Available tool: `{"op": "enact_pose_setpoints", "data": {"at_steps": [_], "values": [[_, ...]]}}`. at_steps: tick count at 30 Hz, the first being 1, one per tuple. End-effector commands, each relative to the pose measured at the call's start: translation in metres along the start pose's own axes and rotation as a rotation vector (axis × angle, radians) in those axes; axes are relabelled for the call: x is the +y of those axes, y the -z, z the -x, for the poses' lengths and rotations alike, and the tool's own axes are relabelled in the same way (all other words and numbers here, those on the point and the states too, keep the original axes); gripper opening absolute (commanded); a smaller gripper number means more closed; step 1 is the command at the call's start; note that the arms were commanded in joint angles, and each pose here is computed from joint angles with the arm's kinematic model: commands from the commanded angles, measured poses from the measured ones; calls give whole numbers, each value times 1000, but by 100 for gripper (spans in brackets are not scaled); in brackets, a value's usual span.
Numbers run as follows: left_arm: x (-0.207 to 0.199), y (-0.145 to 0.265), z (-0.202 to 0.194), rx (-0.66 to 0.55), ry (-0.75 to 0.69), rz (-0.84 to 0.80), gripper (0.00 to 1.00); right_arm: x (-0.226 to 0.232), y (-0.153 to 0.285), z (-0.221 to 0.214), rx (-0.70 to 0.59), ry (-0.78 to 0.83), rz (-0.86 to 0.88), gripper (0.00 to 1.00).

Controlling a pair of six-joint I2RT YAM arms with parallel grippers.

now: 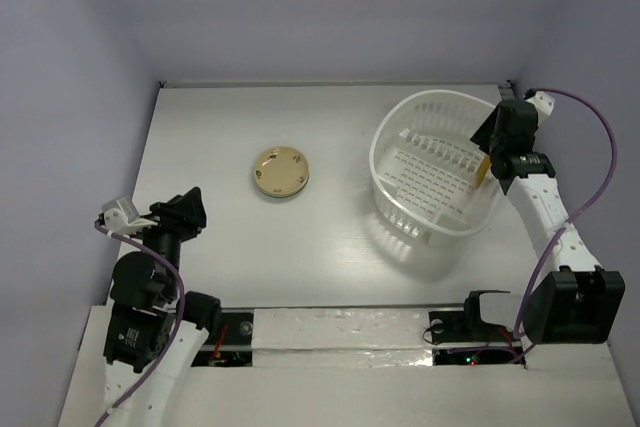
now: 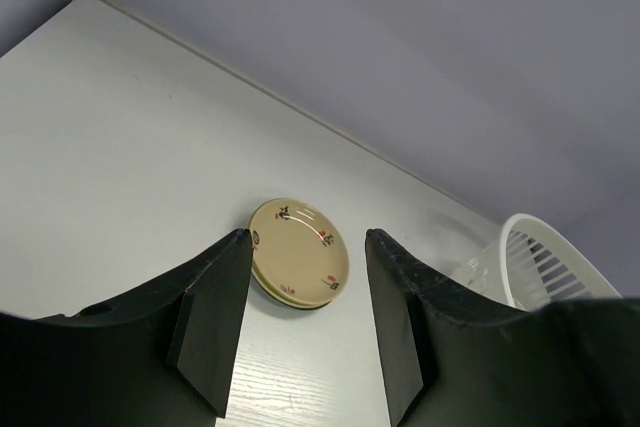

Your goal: Unload the plates from the dish rack

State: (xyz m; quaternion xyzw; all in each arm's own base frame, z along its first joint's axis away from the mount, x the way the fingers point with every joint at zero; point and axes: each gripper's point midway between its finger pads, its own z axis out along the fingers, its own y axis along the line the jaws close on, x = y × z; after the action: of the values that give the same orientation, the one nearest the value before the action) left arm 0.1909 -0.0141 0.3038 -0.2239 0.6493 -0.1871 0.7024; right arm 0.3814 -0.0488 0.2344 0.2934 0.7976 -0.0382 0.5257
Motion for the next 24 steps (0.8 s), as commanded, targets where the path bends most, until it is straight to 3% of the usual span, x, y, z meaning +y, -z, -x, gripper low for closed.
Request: {"op": "enact_pose_setpoints", "data": {"at_steps": [1, 6, 16, 17, 20, 21, 24], "values": [[-12, 4, 13, -42, 19, -57, 46, -10, -2, 6, -13, -35, -24, 56], [-14, 5, 14, -46, 23, -66, 47, -26, -13, 5, -6, -45, -52, 56], [-13, 6, 15, -48, 24, -64, 47, -33, -61, -16, 136, -11, -36, 49], [-13, 6, 15, -49, 24, -63, 47, -29, -65, -9, 134, -2, -26, 46], [-13, 6, 15, -48, 24, -62, 47, -12, -81, -14, 171, 49, 59, 24], [-13, 6, 15, -49, 26, -63, 47, -11, -89, -22, 201, 69, 67, 4], [-13, 6, 14, -46, 24, -61, 47, 9, -98, -25, 217, 150, 192, 0]]}}
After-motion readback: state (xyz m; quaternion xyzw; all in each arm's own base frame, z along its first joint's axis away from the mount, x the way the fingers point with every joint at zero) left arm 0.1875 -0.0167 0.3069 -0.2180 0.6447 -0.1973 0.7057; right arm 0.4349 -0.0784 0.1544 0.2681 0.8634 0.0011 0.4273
